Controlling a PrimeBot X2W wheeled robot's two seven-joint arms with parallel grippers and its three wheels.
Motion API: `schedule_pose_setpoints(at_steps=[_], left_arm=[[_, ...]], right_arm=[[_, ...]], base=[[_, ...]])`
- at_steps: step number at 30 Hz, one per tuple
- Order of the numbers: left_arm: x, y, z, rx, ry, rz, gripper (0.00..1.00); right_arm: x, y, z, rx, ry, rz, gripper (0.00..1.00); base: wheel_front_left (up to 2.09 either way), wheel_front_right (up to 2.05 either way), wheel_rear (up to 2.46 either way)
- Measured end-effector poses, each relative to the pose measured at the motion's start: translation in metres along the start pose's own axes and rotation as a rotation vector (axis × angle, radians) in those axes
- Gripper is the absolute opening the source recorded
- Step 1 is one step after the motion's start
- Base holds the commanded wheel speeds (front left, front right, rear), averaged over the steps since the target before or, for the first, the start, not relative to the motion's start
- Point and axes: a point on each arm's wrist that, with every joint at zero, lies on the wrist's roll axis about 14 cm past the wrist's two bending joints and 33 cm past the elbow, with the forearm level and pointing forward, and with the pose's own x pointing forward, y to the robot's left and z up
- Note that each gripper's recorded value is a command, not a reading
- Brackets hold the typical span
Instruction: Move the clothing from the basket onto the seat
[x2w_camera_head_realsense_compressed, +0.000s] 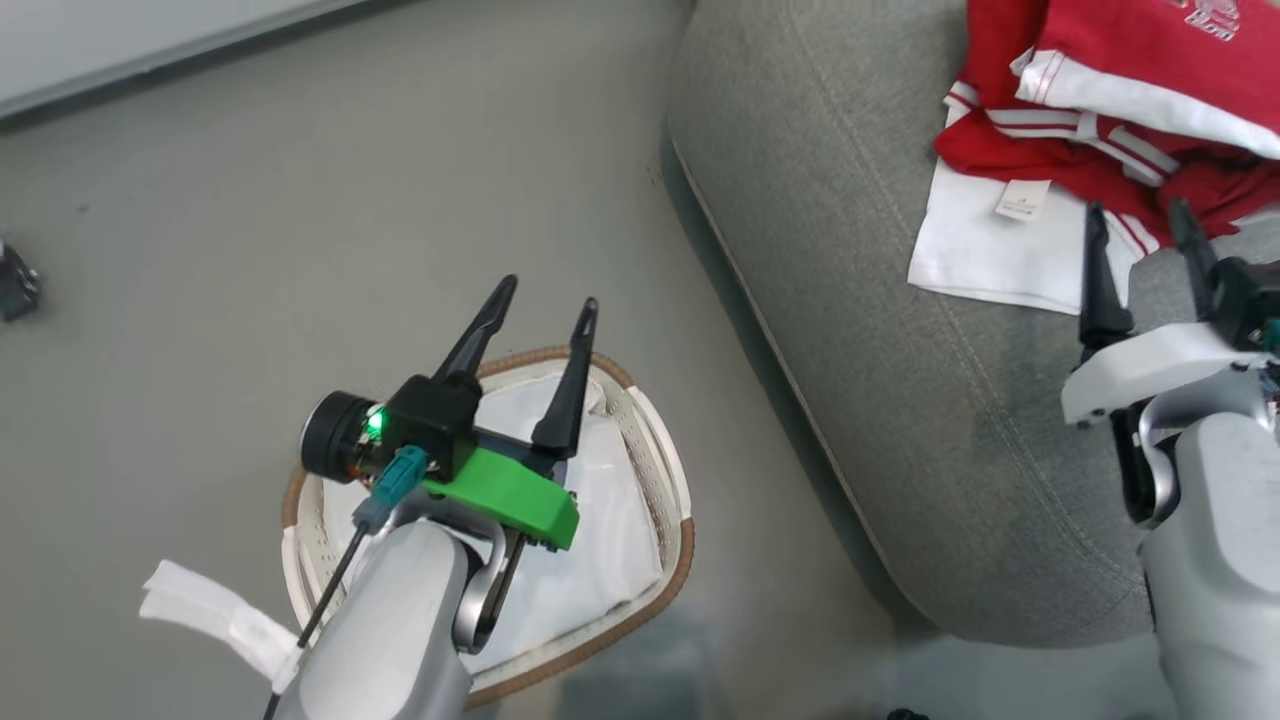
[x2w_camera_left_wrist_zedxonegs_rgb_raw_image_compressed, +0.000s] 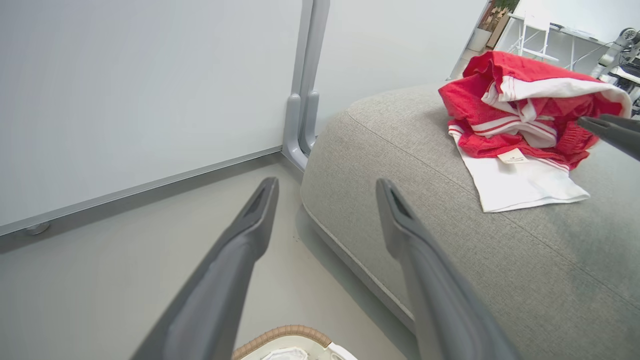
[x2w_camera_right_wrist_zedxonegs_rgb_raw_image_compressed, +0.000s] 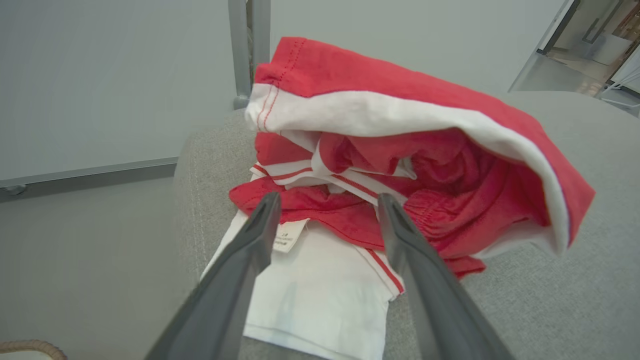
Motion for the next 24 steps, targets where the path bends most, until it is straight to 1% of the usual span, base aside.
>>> schedule_pose_setpoints(at_steps=[5, 7, 10, 17, 24], left_arm=[[-0.018, 0.016, 0.017, 0.022, -0.031, 0.094, 1.00], [-0.028, 0.028, 0.023, 0.033, -0.041, 0.147, 1.00], [-0.045, 0.047, 0.026, 0.046, -0.043, 0.227, 1.00], [-0.094, 0.090, 0.036, 0.061, -0.055, 0.428, 1.00], [-0.151, 0.119, 0.034, 0.058, -0.042, 0.614, 1.00]], right_arm=[[-0.012, 0.034, 0.023, 0.039, -0.072, 0.094, 1.00], [-0.013, 0.052, 0.036, 0.063, -0.109, 0.138, 1.00], [-0.014, 0.077, 0.044, 0.095, -0.133, 0.195, 1.00], [-0.023, 0.120, 0.044, 0.147, -0.133, 0.293, 1.00], [-0.040, 0.148, 0.037, 0.178, -0.110, 0.362, 1.00]], base=[[0.00, 0.00, 0.00], [0.00, 0.00, 0.00], [0.00, 0.00, 0.00], [0.00, 0.00, 0.00], [0.00, 0.00, 0.00]])
